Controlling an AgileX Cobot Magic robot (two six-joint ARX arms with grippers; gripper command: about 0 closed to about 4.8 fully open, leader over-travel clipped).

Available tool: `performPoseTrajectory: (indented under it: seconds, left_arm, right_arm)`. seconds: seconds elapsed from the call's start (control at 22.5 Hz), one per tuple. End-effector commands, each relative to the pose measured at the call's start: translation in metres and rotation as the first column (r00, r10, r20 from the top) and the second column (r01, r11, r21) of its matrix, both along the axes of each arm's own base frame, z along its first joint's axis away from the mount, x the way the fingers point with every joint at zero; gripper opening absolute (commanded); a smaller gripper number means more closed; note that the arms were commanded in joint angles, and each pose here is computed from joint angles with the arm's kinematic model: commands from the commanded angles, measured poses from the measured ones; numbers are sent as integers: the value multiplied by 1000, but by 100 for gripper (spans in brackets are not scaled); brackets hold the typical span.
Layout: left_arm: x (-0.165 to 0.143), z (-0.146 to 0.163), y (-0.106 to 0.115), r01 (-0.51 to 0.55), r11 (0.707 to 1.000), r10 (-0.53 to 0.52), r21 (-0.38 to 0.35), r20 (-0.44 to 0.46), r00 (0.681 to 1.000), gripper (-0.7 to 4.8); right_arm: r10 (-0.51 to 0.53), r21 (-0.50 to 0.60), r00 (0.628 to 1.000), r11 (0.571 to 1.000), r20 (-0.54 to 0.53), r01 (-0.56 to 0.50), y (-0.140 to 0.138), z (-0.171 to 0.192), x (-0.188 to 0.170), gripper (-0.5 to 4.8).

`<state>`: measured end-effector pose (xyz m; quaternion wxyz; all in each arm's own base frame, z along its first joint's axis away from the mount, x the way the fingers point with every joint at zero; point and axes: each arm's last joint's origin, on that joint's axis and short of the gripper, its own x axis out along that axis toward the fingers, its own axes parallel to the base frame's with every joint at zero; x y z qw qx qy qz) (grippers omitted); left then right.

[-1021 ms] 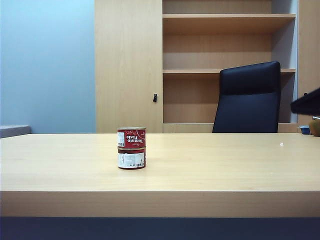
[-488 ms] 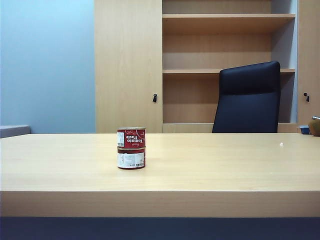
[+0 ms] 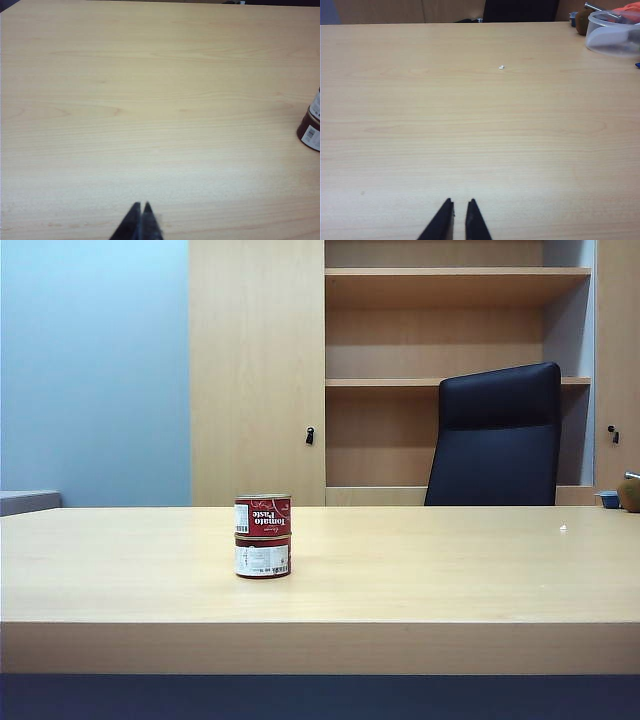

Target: Stack a can of tomatoes on the right onto the can of tomatoes on the left.

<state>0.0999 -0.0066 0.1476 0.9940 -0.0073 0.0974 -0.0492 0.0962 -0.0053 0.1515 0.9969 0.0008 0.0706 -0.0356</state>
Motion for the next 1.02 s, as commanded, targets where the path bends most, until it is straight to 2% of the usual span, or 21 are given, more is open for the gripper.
performPoseTrajectory:
  seconds: [0.04,0.31,0.58,1.02]
  left_arm:
    - [0,2,0,-3,1000,3,3,12,1000,-5]
    - [0,2,0,-2,1000,2,3,12,1000,-5]
    - [-3,7,0,-4,1000,4,0,75,997,-5]
    - [-3,7,0,-3,1000,3,0,75,997,-5]
  right_arm:
    - [0,-4,1000,1000,9,0,0,0,0,53]
    - [0,-4,1000,1000,9,0,0,0,0,53]
    - [0,-3,1000,1000,8,0,0,0,0,53]
    - [0,-3,1000,1000,0,0,0,-1,0,53]
